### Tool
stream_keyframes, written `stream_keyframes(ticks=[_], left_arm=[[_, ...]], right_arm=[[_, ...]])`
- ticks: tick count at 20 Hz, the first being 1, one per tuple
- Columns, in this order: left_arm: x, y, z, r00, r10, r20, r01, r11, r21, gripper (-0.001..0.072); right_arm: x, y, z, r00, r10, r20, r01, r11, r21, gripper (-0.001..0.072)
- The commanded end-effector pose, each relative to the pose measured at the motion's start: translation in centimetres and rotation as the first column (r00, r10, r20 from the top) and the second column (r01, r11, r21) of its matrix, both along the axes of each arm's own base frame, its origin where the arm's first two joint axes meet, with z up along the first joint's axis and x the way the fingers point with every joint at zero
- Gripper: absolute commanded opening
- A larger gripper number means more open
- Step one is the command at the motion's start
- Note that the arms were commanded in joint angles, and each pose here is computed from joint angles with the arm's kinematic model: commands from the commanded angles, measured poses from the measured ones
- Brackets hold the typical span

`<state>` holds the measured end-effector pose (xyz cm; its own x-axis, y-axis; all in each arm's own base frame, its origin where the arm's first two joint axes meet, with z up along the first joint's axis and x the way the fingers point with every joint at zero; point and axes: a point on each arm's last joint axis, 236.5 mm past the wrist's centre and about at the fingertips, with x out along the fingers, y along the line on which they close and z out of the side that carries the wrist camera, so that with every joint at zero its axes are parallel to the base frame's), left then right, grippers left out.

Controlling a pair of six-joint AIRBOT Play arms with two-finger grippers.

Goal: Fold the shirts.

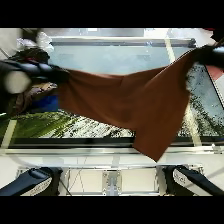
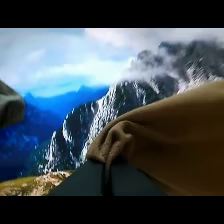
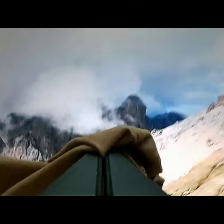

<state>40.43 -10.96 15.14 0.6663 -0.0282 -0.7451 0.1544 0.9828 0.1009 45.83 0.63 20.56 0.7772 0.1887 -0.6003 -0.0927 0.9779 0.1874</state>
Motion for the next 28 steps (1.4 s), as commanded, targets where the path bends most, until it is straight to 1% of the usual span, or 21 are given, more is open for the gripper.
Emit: stream_keyframes(ticks=[1, 2, 3, 4, 5, 6, 8, 10, 11, 12, 13, 14, 15, 17, 18, 19, 20, 21, 23, 26, 28], left_arm=[[2.1, 1.9, -13.1, 0.976, 0.126, -0.178, -0.121, 0.992, 0.036, 0.0016], [2.9, 2.2, -15.5, 0.967, 0.152, -0.205, -0.149, 0.988, 0.030, 0.0016], [4.0, 2.3, -17.2, 0.963, 0.173, -0.205, -0.175, 0.984, 0.009, 0.0041], [5.3, 2.2, -18.0, 0.966, 0.185, -0.181, -0.192, 0.981, -0.025, 0.0252], [6.8, 2.0, -17.8, 0.974, 0.184, -0.135, -0.194, 0.979, -0.063, 0.0584], [8.2, 1.8, -16.7, 0.981, 0.179, -0.080, -0.186, 0.978, -0.099, 0.0674], [10.4, 1.4, -13.1, 0.985, 0.173, 0.015, -0.169, 0.976, -0.139, 0.0674], [11.8, 1.5, -8.2, 0.981, 0.166, 0.103, -0.150, 0.978, -0.142, 0.0673], [12.1, 1.5, -5.6, 0.977, 0.141, 0.159, -0.120, 0.984, -0.131, 0.0667], [11.8, 1.6, -3.0, 0.970, 0.114, 0.214, -0.089, 0.989, -0.120, 0.0623], [11.0, 1.9, -1.0, 0.965, 0.099, 0.242, -0.075, 0.992, -0.106, 0.0622], [9.8, 2.5, 0.4, 0.965, 0.092, 0.245, -0.074, 0.994, -0.082, 0.0622], [8.5, 3.2, 1.1, 0.969, 0.095, 0.229, -0.083, 0.995, -0.061, 0.0622], [6.3, 4.2, 1.8, 0.973, 0.111, 0.200, -0.104, 0.993, -0.047, 0.0622], [5.5, 4.5, 2.0, 0.973, 0.111, 0.202, -0.104, 0.994, -0.044, 0.0622], [5.0, 4.6, 2.3, 0.972, 0.112, 0.205, -0.105, 0.993, -0.047, 0.0623], [4.6, 4.6, 2.4, 0.972, 0.113, 0.207, -0.105, 0.993, -0.051, 0.0623], [4.3, 4.6, 2.5, 0.972, 0.115, 0.205, -0.106, 0.993, -0.056, 0.0623], [4.1, 4.7, 2.4, 0.973, 0.118, 0.196, -0.109, 0.993, -0.055, 0.0622], [3.9, 4.8, 2.1, 0.976, 0.122, 0.181, -0.115, 0.992, -0.052, 0.0622], [3.8, 4.8, 2.0, 0.977, 0.124, 0.176, -0.116, 0.992, -0.052, 0.0623]], right_arm=[[3.5, 1.6, -14.5, 0.969, 0.016, -0.248, 0.004, 0.997, 0.079, 0.0027], [4.2, 1.8, -17.3, 0.961, 0.010, -0.276, 0.013, 0.997, 0.081, 0.0027], [5.0, 2.1, -19.4, 0.959, 0.001, -0.285, 0.023, 0.997, 0.080, 0.0067], [5.8, 2.1, -20.3, 0.962, -0.010, -0.274, 0.033, 0.996, 0.078, 0.0278], [6.8, 1.8, -20.2, 0.971, -0.030, -0.238, 0.049, 0.996, 0.074, 0.0446], [7.5, 1.4, -19.1, 0.981, -0.050, -0.190, 0.064, 0.995, 0.071, 0.0450], [7.9, 0.1, -16.2, 0.989, -0.065, -0.129, 0.071, 0.997, 0.043, 0.0451], [6.3, -2.2, -13.3, 0.988, -0.070, -0.134, 0.066, 0.997, -0.037, 0.0451], [4.5, -4.4, -12.3, 0.981, -0.111, -0.161, 0.100, 0.992, -0.076, 0.0451], [2.3, -6.7, -11.7, 0.965, -0.161, -0.205, 0.142, 0.984, -0.105, 0.0458], [0.1, -8.8, -11.7, 0.947, -0.201, -0.249, 0.176, 0.977, -0.122, 0.0461], [-2.2, -10.3, -12.3, 0.925, -0.237, -0.298, 0.214, 0.971, -0.107, 0.0467], [-5.0, -11.6, -13.6, 0.893, -0.268, -0.361, 0.256, 0.963, -0.080, 0.0531], [-9.3, -12.4, -17.4, 0.836, -0.296, -0.461, 0.341, 0.940, 0.014, 0.0533], [-11.0, -11.7, -19.7, 0.812, -0.283, -0.510, 0.381, 0.920, 0.096, 0.0532], [-12.3, -10.4, -21.8, 0.798, -0.246, -0.550, 0.398, 0.901, 0.174, 0.0534], [-13.2, -9.3, -23.9, 0.792, -0.220, -0.570, 0.418, 0.875, 0.243, 0.0555], [-13.7, -8.4, -25.4, 0.794, -0.212, -0.570, 0.442, 0.846, 0.300, 0.0555], [-14.1, -7.2, -27.5, 0.801, -0.218, -0.558, 0.471, 0.804, 0.362, 0.0555], [-15.6, -5.7, -30.0, 0.777, -0.212, -0.593, 0.508, 0.768, 0.390, 0.0555], [-15.6, -4.4, -30.9, 0.782, -0.178, -0.598, 0.506, 0.741, 0.441, 0.0555]])
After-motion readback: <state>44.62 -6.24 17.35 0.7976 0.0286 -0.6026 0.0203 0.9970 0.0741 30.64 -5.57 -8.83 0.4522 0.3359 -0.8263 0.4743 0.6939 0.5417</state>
